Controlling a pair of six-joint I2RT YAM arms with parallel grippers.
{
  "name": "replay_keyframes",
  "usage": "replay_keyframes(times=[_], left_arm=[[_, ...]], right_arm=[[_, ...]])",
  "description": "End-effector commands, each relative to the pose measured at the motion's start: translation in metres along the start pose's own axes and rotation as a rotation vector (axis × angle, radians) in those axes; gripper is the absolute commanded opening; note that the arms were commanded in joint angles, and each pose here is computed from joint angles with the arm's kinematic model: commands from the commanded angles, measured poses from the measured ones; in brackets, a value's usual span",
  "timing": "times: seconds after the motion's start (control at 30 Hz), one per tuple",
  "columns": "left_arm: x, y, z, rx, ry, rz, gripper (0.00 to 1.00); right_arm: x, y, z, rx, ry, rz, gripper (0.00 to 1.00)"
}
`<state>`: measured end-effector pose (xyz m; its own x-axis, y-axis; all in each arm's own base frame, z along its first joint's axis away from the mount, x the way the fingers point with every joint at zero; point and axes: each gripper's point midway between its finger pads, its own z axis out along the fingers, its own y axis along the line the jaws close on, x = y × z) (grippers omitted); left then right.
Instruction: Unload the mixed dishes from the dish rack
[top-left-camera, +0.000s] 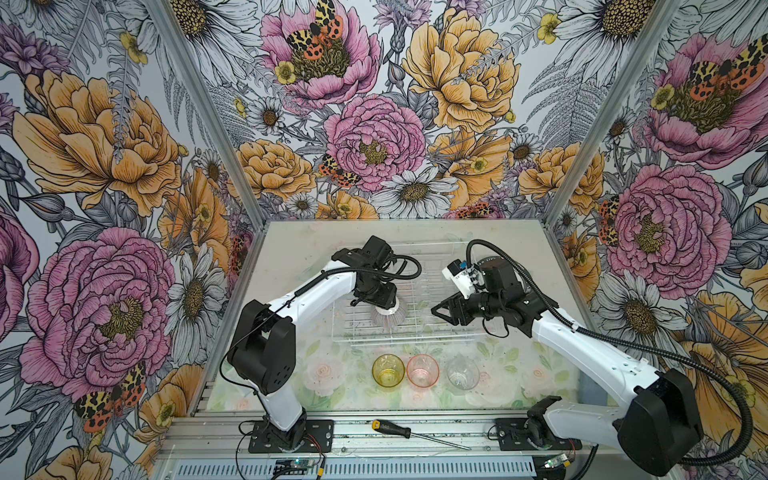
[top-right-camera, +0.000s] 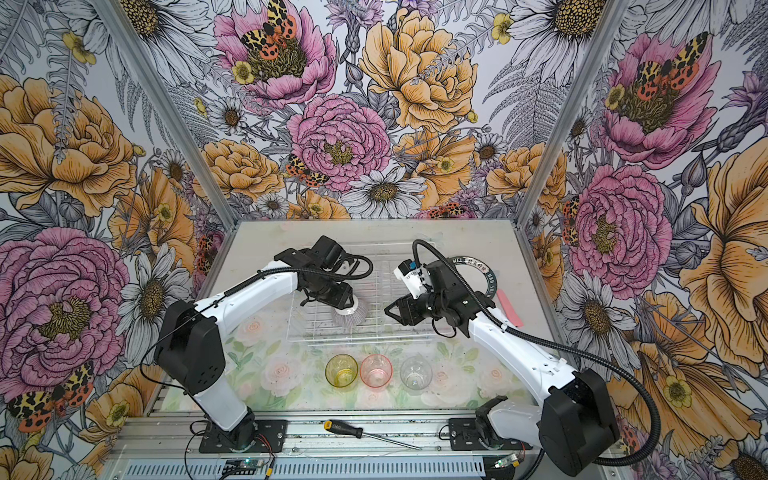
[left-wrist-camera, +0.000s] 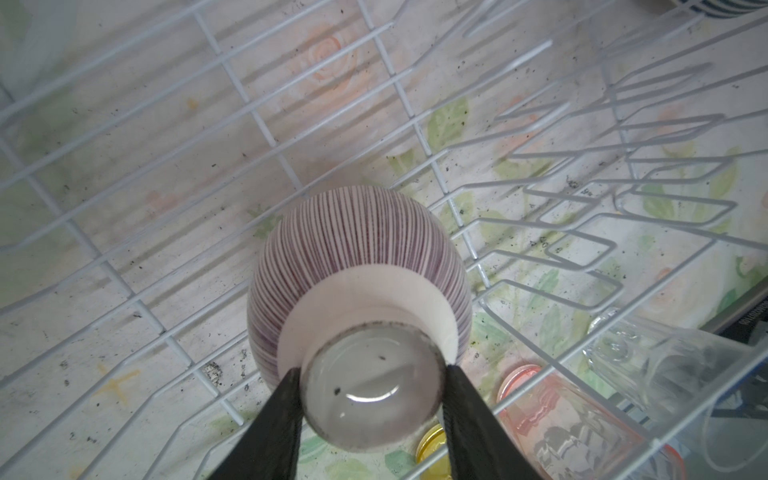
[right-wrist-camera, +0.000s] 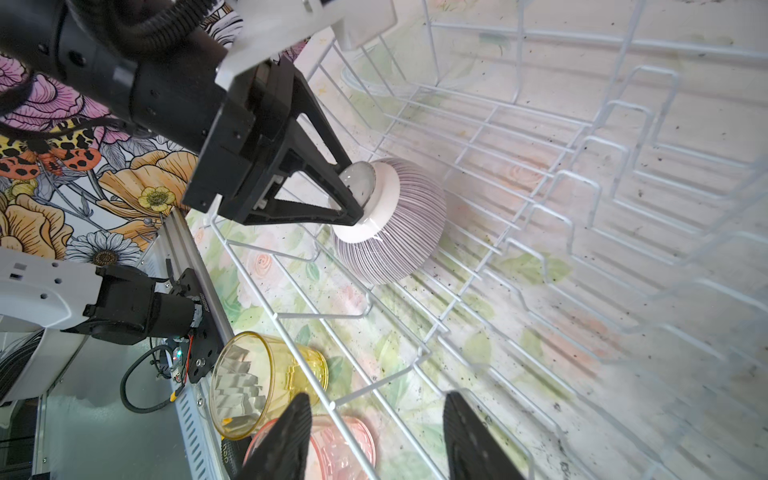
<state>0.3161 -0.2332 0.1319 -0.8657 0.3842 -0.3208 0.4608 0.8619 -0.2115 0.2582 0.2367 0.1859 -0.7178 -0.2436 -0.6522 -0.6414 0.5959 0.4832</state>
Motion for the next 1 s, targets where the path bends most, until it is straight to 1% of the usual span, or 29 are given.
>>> replay_keyframes(times=[0.0,0.23,0.4,0.5,0.73,0.8,0.87,0.93,0.97], left_arm=[[-0.023,-0.015,-0.030,0.101,-0.134,0.021,0.41],[-0.030,-0.026,-0.045,0.205,-0.196,0.014,0.41],[-0.036,-0.032,-0.059,0.292,-0.248,0.005,0.41],[-0.037,-0.031,-0.062,0.298,-0.263,-0.003,0.41],[-0.030,-0.022,-0.053,0.231,-0.243,-0.018,0.41],[-0.027,-0.016,-0.049,0.168,-0.229,-0.013,0.43],[-0.023,-0.007,-0.046,0.062,-0.213,0.000,0.43],[-0.021,0.003,-0.044,-0.044,-0.197,0.016,0.49],[-0.020,0.005,-0.043,-0.077,-0.186,0.026,0.52]], right_arm=[[-0.005,0.007,0.004,-0.076,-0.022,0.017,0.53],[-0.002,0.011,0.009,-0.149,-0.025,0.047,0.53],[-0.006,0.016,0.008,-0.217,-0.066,0.072,0.53],[-0.009,0.014,0.008,-0.237,-0.094,0.093,0.53],[-0.009,0.007,0.010,-0.226,-0.100,0.111,0.53],[-0.012,0.004,0.007,-0.213,-0.111,0.115,0.53],[-0.015,0.002,0.005,-0.203,-0.122,0.118,0.53],[-0.016,0.000,0.004,-0.197,-0.128,0.120,0.54],[-0.017,0.000,0.003,-0.194,-0.132,0.119,0.53]])
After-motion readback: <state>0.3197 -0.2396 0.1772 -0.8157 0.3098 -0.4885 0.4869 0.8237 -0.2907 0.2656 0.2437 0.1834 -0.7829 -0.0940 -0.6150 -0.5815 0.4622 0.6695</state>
